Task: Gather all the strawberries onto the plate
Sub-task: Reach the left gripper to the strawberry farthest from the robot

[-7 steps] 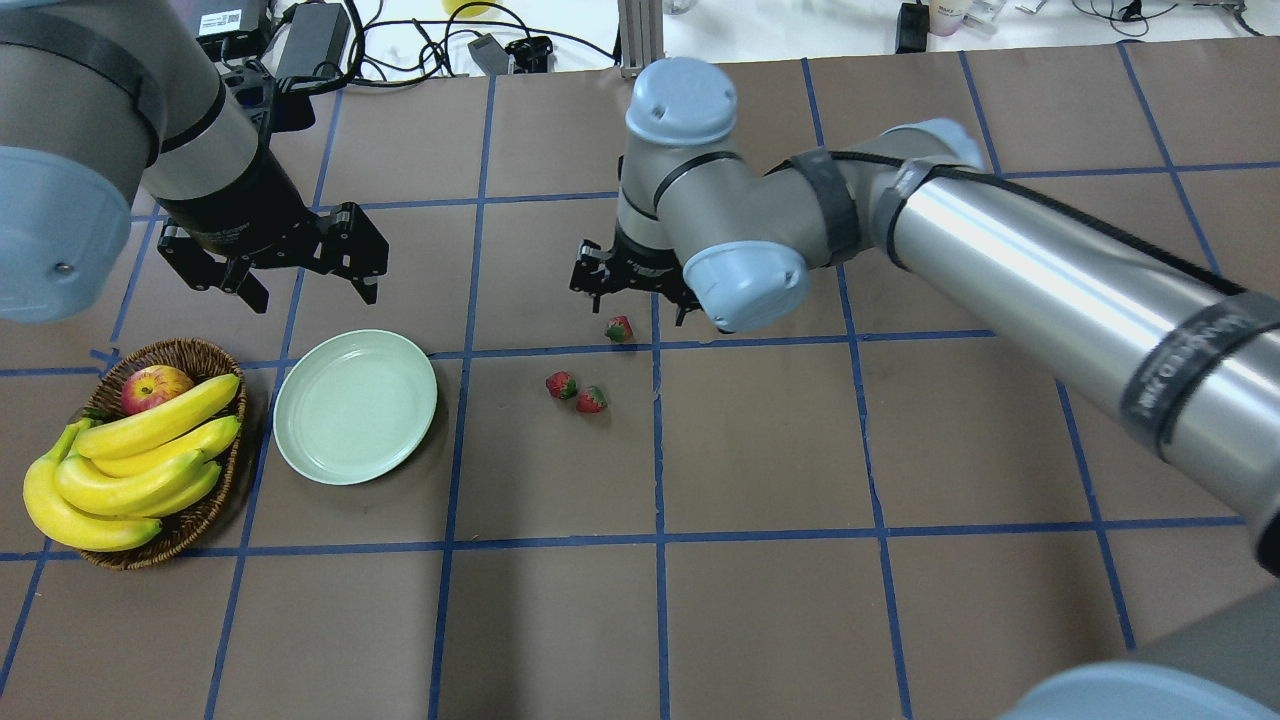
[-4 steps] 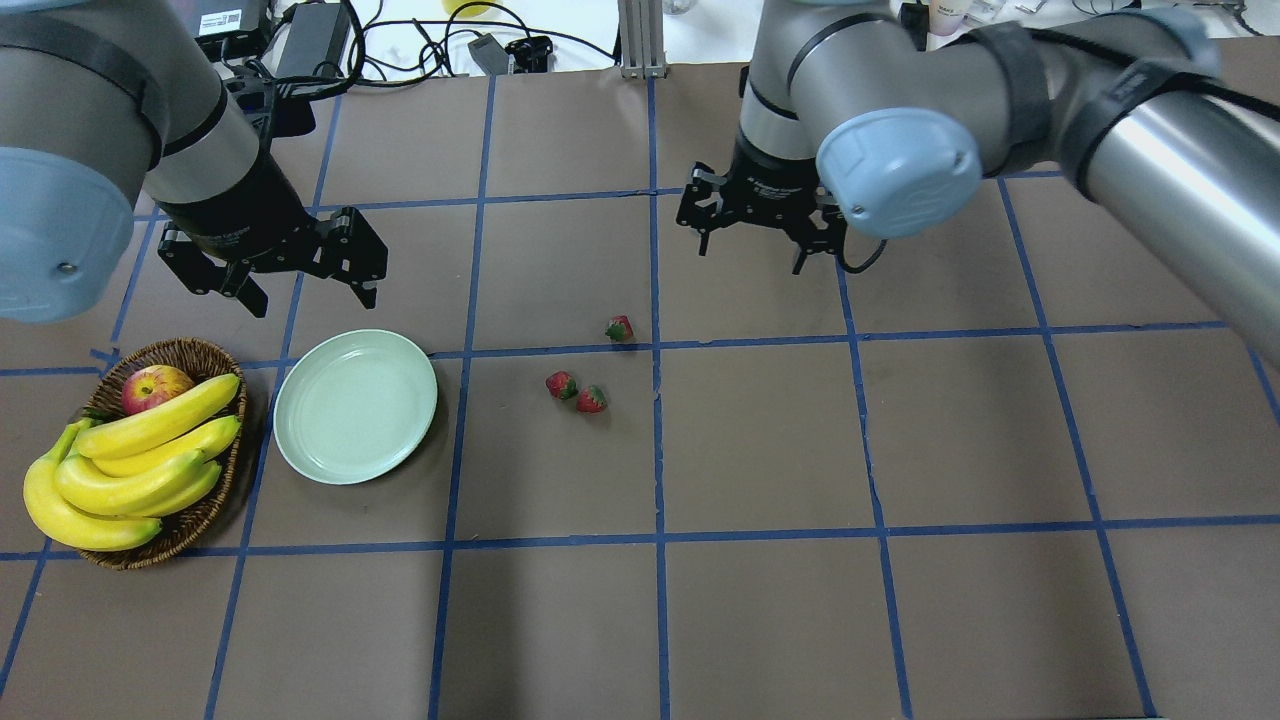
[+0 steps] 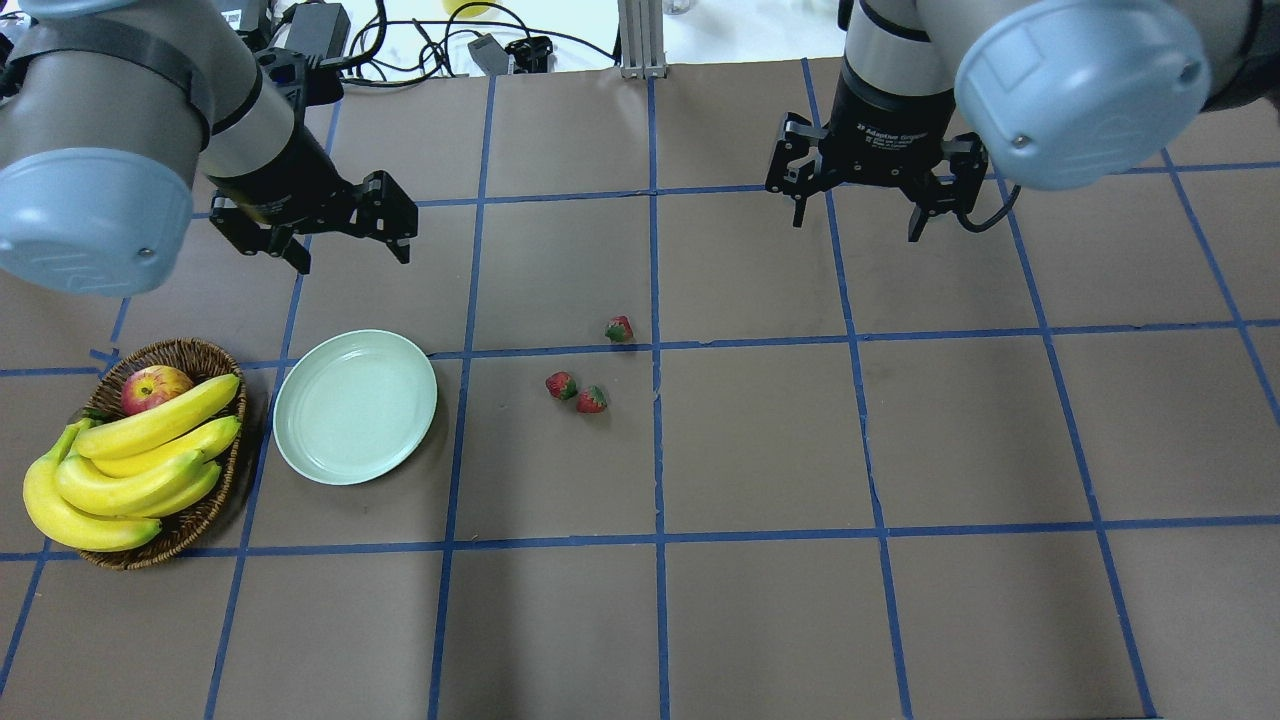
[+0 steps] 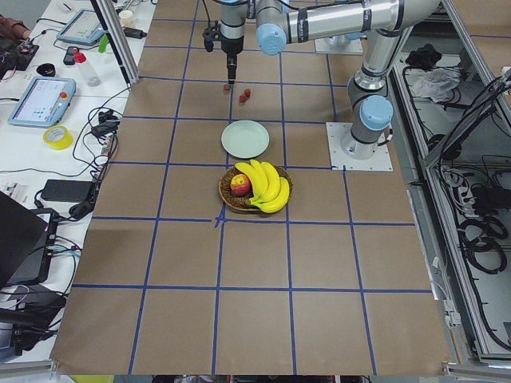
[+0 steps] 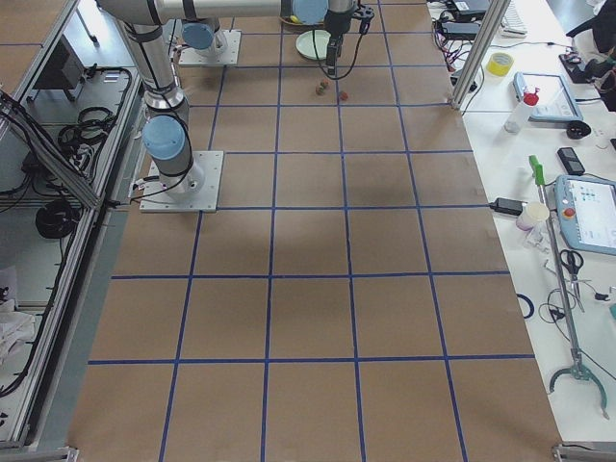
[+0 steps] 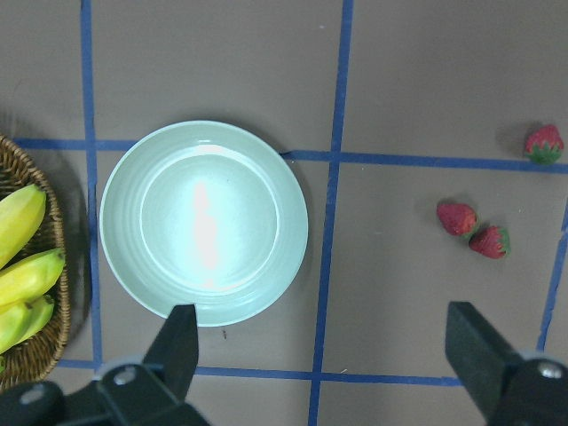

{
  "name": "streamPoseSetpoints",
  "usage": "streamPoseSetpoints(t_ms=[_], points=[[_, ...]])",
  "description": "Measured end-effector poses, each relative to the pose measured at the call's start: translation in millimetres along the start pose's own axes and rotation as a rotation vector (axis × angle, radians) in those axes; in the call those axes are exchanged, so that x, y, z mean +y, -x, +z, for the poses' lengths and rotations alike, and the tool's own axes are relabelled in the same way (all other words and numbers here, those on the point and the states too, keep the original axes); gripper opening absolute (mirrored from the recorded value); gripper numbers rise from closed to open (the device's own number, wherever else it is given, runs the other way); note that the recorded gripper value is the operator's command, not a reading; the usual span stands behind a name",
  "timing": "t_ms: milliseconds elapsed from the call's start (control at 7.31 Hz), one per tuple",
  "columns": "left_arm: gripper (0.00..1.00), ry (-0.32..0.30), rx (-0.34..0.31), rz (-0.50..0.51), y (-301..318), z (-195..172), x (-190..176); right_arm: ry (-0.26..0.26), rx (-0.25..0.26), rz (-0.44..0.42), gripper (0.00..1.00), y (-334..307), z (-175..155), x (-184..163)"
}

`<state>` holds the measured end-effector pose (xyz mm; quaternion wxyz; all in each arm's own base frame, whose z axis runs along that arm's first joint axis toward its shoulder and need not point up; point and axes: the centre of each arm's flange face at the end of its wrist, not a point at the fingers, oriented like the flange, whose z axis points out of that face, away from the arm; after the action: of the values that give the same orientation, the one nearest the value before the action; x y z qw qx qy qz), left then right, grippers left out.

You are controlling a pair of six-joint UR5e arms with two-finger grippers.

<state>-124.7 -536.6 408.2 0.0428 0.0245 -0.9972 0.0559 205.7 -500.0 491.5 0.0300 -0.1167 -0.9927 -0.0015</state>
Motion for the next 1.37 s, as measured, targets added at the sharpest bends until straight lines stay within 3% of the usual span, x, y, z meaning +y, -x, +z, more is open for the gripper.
streamPoseSetpoints(t_ms=[273,547,957,1367], points=[[1.0,-0.036,0.056,0.043,-30.7,46.2,-21.6,0.007,0.011,-0.035,1.0,5.4,1.3,8.9],[1.0,-0.053,0.091,0.093,-62.9,99.9,-35.0,-0.024,-0.005,-0.082,1.0,8.7,1.4,8.5],[1.0,-0.024,0.106,0.158,-102.4,158.9,-31.6,-0.089,-0.032,-0.15,1.0,12.6,-4.9,1.8],[1.0,0.029,0.109,0.214,-135.7,207.3,-17.1,-0.106,-0.04,-0.157,1.0,14.2,-6.3,-1.2]])
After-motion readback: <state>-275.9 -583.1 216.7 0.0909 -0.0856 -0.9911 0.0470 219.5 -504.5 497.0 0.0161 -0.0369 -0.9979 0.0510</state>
